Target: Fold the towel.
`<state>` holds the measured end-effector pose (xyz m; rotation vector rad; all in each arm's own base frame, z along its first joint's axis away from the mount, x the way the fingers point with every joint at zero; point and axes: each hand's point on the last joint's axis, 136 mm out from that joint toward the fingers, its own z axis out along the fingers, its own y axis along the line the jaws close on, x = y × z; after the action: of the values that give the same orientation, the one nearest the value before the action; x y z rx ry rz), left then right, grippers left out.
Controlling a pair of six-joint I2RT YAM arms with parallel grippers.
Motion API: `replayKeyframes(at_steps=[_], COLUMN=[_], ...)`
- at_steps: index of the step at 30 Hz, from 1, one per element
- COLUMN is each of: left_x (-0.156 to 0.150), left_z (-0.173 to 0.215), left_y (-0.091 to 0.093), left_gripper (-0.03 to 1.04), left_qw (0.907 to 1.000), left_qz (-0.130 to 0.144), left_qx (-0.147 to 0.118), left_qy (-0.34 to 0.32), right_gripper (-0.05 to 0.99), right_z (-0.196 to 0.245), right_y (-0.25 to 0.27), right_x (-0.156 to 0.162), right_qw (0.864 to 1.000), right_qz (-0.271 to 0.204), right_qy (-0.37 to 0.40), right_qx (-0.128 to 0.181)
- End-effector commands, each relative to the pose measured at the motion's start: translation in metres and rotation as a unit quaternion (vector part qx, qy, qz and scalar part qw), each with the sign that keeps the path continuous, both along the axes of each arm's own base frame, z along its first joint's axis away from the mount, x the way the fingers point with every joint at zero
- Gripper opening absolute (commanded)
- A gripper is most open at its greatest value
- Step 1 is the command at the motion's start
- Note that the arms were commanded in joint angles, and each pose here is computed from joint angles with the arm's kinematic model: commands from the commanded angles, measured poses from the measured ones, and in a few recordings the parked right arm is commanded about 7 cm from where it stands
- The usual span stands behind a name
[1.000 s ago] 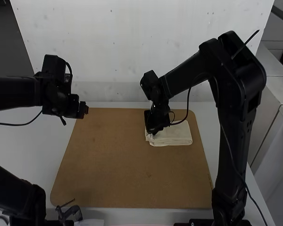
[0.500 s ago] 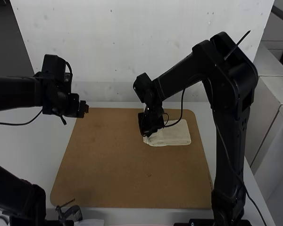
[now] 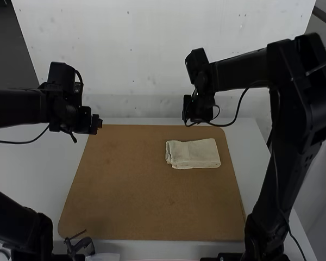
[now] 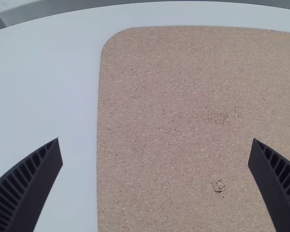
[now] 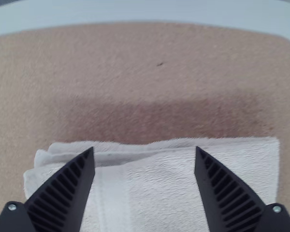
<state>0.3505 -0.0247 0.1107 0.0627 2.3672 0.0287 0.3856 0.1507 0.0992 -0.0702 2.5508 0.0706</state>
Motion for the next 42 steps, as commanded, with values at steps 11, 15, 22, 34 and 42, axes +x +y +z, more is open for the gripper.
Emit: replayKeyframes(at_steps=[11, 15, 22, 34, 42], left_x=[-0.003, 0.0, -0.003, -0.032, -0.047], left_z=[0.014, 0.027, 0.044, 0.089, 0.115], left_y=[0.003, 0.004, -0.005, -0.029, -0.029], left_gripper=[0.99, 0.99, 0.99, 0.99, 0.99], left_qw=[0.999, 0.9976, 0.995, 0.9824, 0.9722], left_qz=[-0.006, 0.0, -0.02, -0.062, -0.057], left_qx=[0.005, 0.016, 0.029, -0.004, -0.007], left_qy=[-0.043, -0.068, -0.094, -0.176, -0.227], right_gripper=[0.96, 0.96, 0.96, 0.96, 0.96], right_z=[0.01, 0.024, 0.052, 0.067, 0.066], right_y=[-0.159, -0.182, -0.188, -0.16, -0.136], right_x=[-0.007, -0.021, -0.047, -0.086, -0.103], right_qw=[0.989, 0.982, 0.969, 0.95, 0.941], right_qz=[-0.11, -0.126, -0.113, -0.082, -0.049], right_qy=[-0.098, -0.138, -0.217, -0.297, -0.329], right_qx=[-0.011, -0.008, 0.02, 0.049, 0.054])
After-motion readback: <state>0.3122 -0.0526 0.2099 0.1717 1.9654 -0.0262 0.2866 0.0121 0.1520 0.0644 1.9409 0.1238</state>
